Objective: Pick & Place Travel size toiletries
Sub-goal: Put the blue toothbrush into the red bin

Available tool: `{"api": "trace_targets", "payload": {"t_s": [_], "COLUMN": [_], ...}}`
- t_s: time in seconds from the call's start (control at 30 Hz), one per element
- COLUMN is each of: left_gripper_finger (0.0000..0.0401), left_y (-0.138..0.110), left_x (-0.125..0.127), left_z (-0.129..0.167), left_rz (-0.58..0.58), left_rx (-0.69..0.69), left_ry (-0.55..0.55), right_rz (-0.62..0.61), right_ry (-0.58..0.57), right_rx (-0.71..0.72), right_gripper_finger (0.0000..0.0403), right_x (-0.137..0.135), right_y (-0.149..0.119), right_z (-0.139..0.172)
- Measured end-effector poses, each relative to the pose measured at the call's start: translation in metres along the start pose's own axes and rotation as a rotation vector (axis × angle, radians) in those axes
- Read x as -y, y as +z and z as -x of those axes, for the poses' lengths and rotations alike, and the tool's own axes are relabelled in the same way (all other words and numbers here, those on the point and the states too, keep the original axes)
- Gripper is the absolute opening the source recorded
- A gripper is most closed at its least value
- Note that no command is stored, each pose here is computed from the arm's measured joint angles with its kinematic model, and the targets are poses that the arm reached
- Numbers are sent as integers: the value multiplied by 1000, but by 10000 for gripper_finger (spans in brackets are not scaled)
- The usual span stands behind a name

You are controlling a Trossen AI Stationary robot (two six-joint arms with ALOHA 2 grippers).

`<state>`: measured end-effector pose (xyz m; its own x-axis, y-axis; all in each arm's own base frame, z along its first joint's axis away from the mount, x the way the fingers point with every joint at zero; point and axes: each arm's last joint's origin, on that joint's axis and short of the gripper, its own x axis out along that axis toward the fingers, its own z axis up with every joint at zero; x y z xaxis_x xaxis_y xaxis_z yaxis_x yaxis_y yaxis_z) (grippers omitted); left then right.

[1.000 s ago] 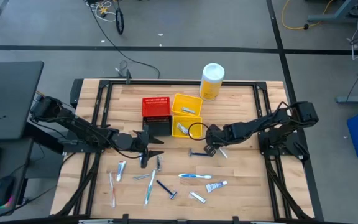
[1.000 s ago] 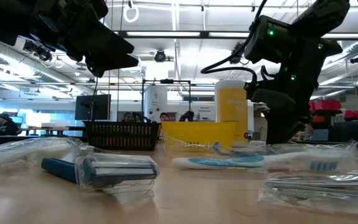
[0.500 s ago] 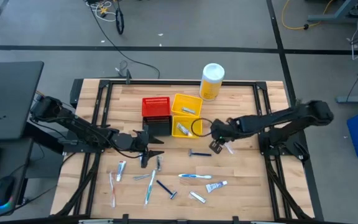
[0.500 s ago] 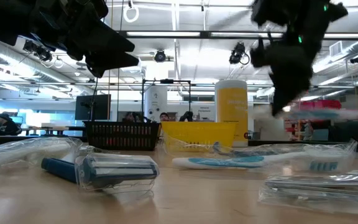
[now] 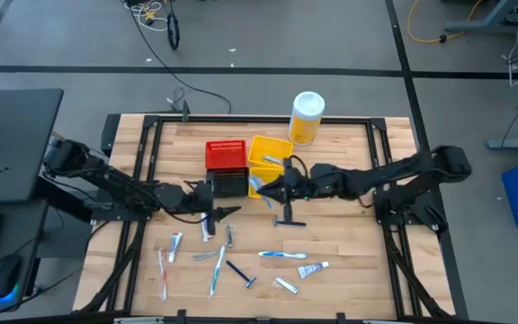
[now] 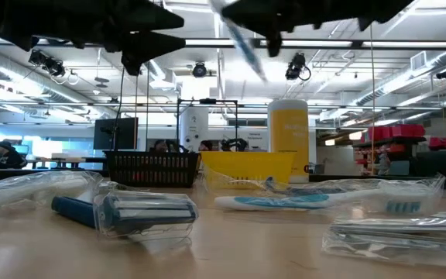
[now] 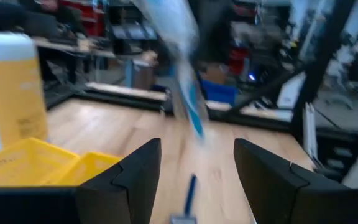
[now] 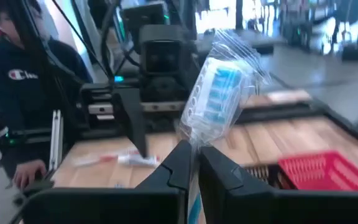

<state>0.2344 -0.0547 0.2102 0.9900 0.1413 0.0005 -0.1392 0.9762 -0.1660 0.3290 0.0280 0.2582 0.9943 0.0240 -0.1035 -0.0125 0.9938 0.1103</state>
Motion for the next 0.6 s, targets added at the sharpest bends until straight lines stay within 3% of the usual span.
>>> {"api": "trace_targets", "payload": {"t_s": [0.33, 0.6], "left_gripper_finger": [212, 210], "left_y": [7, 5], "left_x": [-10, -12], "left_z": [-7, -7], "left_rz": [13, -5], "left_rx": [14, 4], "left_ry": [34, 96], "right_rz": [25, 37], "right_ry": [49, 32], "right_rx": [39, 56], "right_gripper_finger": [23, 23], "right_x": [8, 20], "right_y": [-6, 0], "right_z": [-48, -55]}}
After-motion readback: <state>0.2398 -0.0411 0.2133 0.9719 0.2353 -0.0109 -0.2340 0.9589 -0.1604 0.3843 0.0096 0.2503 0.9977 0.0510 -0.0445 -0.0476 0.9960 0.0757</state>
